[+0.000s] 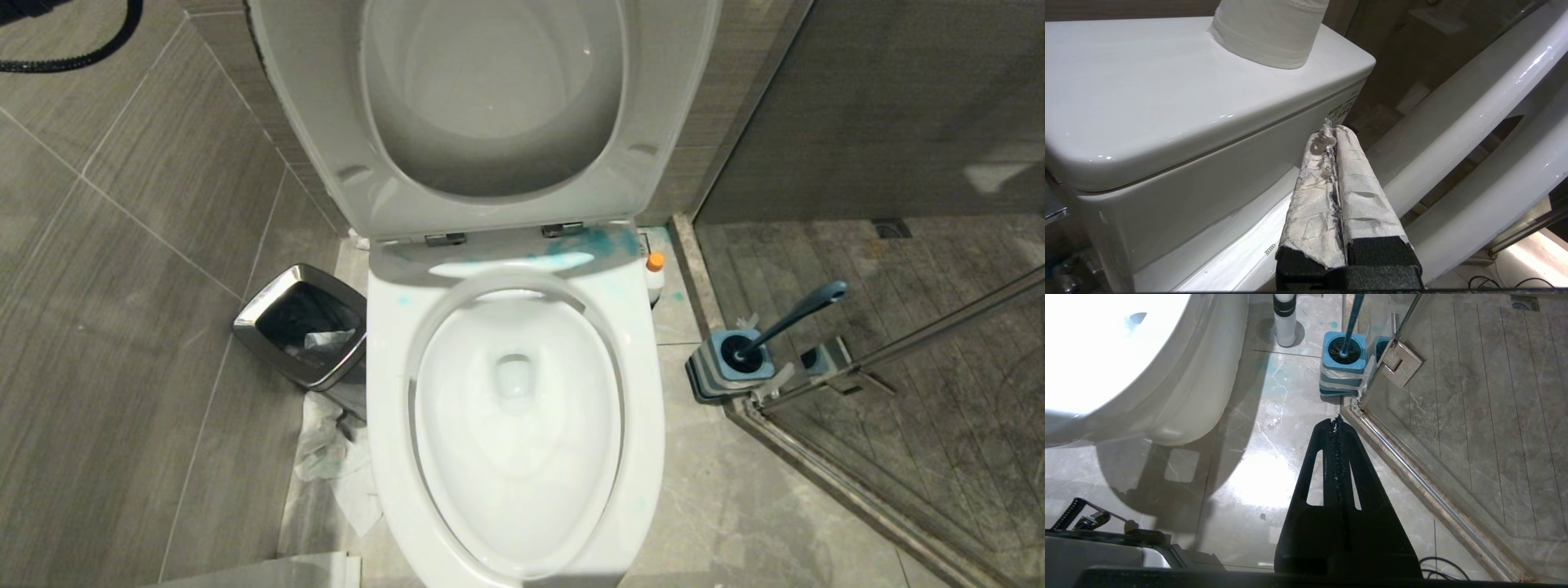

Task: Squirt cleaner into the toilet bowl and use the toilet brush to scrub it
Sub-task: Close the toilet lid

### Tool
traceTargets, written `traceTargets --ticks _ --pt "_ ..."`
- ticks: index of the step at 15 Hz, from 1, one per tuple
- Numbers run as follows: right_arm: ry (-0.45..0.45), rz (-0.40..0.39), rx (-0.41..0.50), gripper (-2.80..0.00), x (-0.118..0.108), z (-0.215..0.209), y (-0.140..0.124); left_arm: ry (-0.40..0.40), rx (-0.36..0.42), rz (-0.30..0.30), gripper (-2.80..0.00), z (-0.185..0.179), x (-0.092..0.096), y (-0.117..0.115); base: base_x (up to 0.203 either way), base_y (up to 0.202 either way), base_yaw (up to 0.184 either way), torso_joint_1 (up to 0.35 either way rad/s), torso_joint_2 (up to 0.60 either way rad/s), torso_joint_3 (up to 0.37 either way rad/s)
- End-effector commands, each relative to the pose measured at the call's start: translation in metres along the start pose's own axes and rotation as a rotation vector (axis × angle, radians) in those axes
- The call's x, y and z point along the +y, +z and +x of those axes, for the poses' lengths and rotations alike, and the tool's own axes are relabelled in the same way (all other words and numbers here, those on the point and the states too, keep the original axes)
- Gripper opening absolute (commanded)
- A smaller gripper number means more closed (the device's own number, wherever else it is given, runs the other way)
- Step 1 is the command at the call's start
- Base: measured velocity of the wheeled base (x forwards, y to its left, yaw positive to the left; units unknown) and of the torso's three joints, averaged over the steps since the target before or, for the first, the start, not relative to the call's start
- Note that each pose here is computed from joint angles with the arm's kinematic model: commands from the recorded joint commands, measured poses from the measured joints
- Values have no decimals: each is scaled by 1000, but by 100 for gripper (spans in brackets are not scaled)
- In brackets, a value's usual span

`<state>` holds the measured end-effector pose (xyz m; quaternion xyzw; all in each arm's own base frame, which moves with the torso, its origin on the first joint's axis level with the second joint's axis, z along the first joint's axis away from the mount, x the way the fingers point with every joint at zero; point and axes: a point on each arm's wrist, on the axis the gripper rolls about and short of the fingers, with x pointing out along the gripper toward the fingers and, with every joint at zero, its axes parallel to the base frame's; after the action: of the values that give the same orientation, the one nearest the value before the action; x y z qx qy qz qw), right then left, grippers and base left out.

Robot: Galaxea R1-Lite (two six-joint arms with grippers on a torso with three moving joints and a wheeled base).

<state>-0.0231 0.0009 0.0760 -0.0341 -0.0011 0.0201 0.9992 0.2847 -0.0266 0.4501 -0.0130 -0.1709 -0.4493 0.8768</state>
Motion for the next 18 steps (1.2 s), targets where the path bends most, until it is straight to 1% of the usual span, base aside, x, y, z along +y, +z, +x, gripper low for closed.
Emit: traceTargets --ticks 1,4,8,10,12,14,15,16,18 --pt "0 -1 1 -280 0 0 0 -25 15 -13 -280 2 1 -5 0 0 0 0 0 0" --pt "1 -1 1 -280 0 0 0 -92 72 -51 -280 -2 1 -19 0 0 0 0 0 0" --pt "1 -1 1 -280 0 0 0 -163 124 -78 -280 -14 -6 -23 0 0 0 0 0 0" --pt "0 -1 1 -280 0 0 0 -194 151 -93 -280 -21 -12 -21 0 0 0 0 0 0" --pt "1 -1 1 -280 0 0 0 -204 182 -110 -280 -29 -21 -23 0 0 0 0 0 0" --pt "0 -1 1 -280 0 0 0 -215 236 -142 -280 -42 -29 -37 0 0 0 0 0 0" --pt "0 -1 1 -280 0 0 0 -219 274 -162 -280 -51 -35 -49 0 0 0 0 0 0" --pt "1 -1 1 -280 0 0 0 -222 330 -196 -280 -61 -44 -62 0 0 0 0 0 0" --pt "0 -1 1 -280 0 0 0 -221 434 -314 -280 -79 -62 -84 0 0 0 0 0 0"
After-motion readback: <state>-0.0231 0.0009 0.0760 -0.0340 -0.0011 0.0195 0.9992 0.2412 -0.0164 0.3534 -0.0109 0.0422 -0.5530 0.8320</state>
